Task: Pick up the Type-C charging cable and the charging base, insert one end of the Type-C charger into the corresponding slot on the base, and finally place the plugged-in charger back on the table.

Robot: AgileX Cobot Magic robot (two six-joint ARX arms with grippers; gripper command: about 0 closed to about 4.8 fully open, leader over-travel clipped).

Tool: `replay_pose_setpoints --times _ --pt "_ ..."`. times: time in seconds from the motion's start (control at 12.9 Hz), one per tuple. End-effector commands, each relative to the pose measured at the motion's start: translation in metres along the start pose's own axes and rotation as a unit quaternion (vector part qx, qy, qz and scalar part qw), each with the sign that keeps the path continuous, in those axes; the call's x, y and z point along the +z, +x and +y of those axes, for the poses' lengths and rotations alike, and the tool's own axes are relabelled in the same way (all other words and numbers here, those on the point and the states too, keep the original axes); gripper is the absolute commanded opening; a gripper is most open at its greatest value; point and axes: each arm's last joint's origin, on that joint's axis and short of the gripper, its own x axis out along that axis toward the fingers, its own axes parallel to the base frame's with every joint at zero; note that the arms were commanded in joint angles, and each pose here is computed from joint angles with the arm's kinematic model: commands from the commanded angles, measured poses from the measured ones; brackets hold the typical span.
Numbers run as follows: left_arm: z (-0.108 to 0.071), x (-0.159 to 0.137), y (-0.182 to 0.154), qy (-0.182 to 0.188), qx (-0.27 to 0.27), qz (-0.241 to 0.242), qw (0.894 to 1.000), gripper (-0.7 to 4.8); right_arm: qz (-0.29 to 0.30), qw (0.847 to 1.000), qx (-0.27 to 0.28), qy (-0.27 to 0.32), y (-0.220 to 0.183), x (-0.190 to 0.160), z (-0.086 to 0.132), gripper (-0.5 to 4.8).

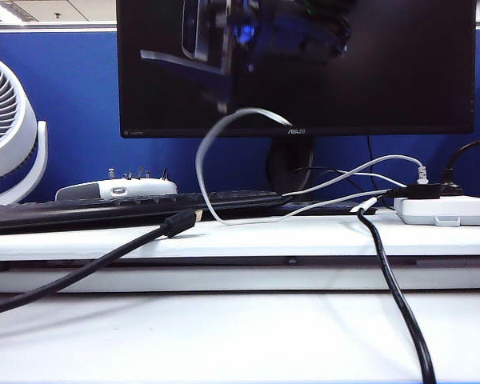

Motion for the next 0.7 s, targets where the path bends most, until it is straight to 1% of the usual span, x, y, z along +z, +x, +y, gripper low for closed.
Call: replay_pose_setpoints --times 0.08,0.16,0.23,0.31,0.39,0.47,0.54,0.62,0.7 --pt "-0.007 0.004 -0.004 0.008 -0.014 -0.016 1.000 0.79 -0.020 0.991 -0.038 -0.124 -0.007 0.015 0.080 4.79" --pt "-0.008 0.005 -0.005 0.010 -0.017 -0.018 1.000 0.79 -0.074 0.948 -0.286 -0.118 -0.024 0.000 0.097 4.79" --pt "-0.009 0.006 -0.005 0.013 -0.020 -0.022 0.999 0.79 0.063 0.864 -0.489 -0.105 -0.021 -0.029 0.085 4.79" --pt "-0.011 0.007 -0.006 0.017 -0.025 -0.027 0.999 0.79 0.195 0.821 -0.527 -0.101 0.010 -0.052 0.060 4.79" --pt "-0.012 0.008 -0.006 0.020 -0.030 -0.031 0.999 0.79 0.266 0.800 -0.526 -0.110 0.028 -0.068 0.041 4.79" --pt "-0.012 0.008 -0.006 0.020 -0.030 -0.031 0.999 0.79 0.303 0.792 -0.521 -0.102 0.032 -0.080 0.027 4.79" --pt "-0.012 0.008 -0.006 0.020 -0.030 -0.031 0.999 0.79 0.343 0.774 -0.524 -0.094 0.030 -0.092 0.013 4.79" --pt "-0.012 0.008 -0.006 0.020 -0.030 -0.031 0.999 0.79 0.380 0.738 -0.545 -0.114 0.027 -0.105 -0.015 4.79" --pt "-0.012 0.008 -0.006 0.020 -0.031 -0.030 0.999 0.79 0.367 0.714 -0.569 -0.180 0.028 -0.096 -0.023 4.79"
